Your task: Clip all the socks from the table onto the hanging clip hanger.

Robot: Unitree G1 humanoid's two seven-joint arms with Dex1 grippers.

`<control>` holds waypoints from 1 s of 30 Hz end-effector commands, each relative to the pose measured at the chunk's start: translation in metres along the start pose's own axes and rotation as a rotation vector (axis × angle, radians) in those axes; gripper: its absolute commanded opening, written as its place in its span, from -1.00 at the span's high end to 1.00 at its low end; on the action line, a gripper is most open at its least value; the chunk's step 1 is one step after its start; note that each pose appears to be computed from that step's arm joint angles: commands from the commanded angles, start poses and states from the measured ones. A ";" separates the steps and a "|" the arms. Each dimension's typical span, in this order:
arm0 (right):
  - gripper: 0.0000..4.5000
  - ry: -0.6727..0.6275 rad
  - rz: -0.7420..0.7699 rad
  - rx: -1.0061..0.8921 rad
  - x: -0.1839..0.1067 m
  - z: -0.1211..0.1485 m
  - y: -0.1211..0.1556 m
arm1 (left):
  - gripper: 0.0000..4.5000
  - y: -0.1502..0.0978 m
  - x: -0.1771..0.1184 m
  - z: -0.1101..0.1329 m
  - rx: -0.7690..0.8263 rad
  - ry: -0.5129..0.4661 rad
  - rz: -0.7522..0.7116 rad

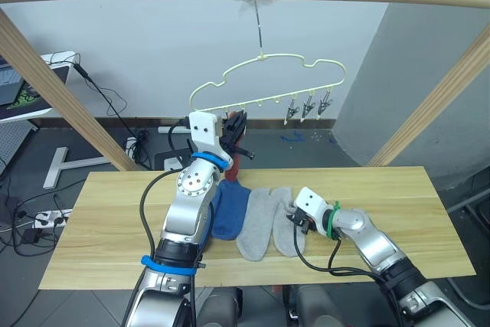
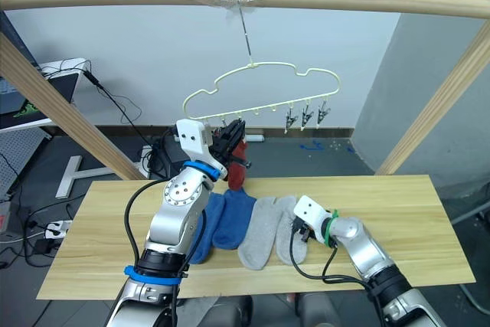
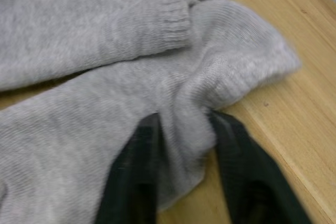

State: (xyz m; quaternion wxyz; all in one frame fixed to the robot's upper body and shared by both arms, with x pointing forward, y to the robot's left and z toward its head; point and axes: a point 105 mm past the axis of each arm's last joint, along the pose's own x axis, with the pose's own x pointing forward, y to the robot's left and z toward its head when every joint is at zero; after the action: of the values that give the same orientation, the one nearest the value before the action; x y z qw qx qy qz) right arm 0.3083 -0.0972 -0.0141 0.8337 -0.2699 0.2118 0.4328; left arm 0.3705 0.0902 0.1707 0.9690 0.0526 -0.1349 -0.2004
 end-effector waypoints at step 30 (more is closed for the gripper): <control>0.99 -0.487 0.101 0.174 -0.056 0.122 -0.001 | 1.00 -0.001 -0.005 0.004 -0.739 0.093 -0.131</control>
State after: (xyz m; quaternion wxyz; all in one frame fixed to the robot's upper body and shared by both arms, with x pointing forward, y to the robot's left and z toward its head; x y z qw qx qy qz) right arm 0.2924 -0.0556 0.0990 0.8520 -0.0848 0.0741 0.5114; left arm 0.3664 0.0890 0.1701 0.9163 -0.2737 -0.0070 -0.2921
